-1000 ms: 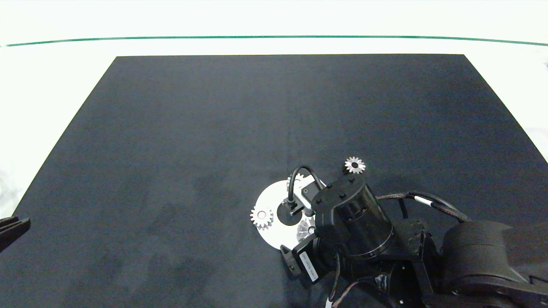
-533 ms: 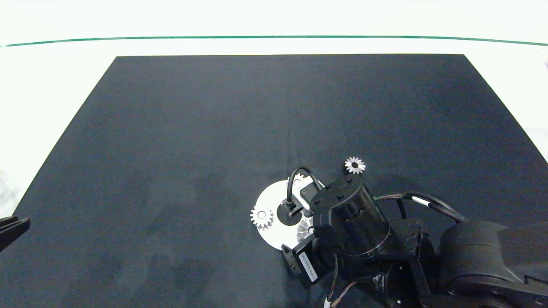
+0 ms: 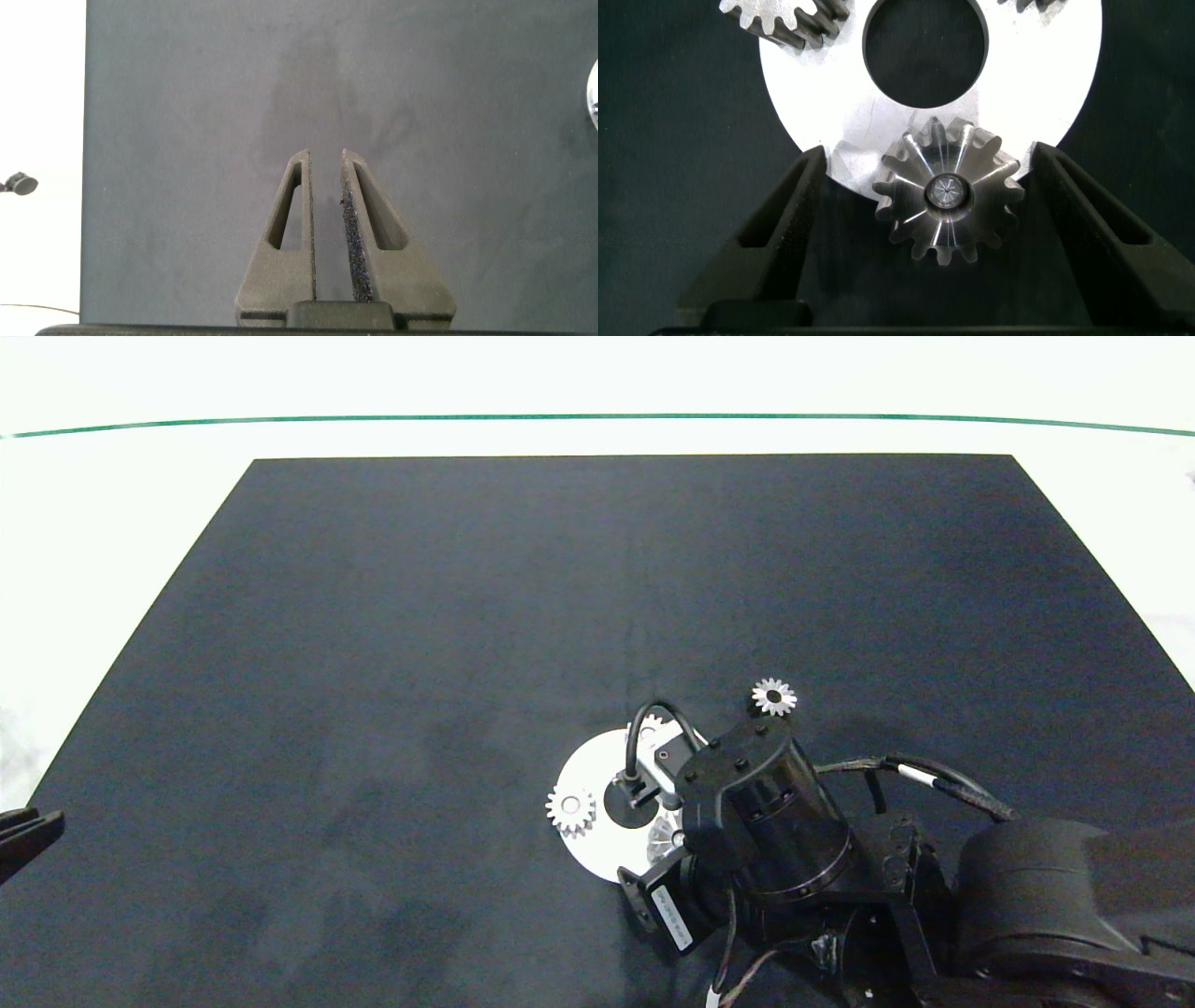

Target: Remove an incorrectly installed larger gear and replace it with the correct smaller gear

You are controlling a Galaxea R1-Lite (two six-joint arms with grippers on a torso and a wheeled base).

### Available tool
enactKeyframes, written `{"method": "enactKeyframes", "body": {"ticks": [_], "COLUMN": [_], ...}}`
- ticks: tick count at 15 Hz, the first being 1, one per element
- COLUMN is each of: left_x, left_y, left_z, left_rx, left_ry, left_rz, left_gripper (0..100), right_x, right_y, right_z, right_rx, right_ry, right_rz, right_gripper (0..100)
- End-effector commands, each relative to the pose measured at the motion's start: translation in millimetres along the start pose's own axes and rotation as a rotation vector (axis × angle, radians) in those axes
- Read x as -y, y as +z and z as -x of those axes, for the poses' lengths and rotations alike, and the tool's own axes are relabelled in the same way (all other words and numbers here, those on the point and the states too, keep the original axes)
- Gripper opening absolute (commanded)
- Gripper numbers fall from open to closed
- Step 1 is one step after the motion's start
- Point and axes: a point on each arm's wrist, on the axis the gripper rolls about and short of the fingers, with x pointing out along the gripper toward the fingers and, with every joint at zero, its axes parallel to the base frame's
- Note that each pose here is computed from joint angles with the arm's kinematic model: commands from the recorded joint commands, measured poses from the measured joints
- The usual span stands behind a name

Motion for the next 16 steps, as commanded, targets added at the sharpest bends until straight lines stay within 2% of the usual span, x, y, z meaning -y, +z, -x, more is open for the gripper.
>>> {"method": "enactKeyframes", "body": {"ticks": [1,12,16], "left_x": [-0.1,-0.1,-0.1], "left_y": [0.2,0.2,0.2], "left_z": [0.0,0.0,0.0], "left_rx": [0.000,0.000,0.000], "left_ry": [0.001,0.001,0.001], "left_rz": [0.000,0.000,0.000], "left_gripper": [16,16,16], "right_x": [0.3,0.3,1.0], "right_y": [0.7,0.2,0.7], "right_z": [0.2,0.1,0.3], "right_rx": [0.002,0.001,0.003], "right_ry": [-0.004,-0.006,-0.009], "right_rz": [-0.002,0.033,0.063], "right_gripper": [82,60,52]}}
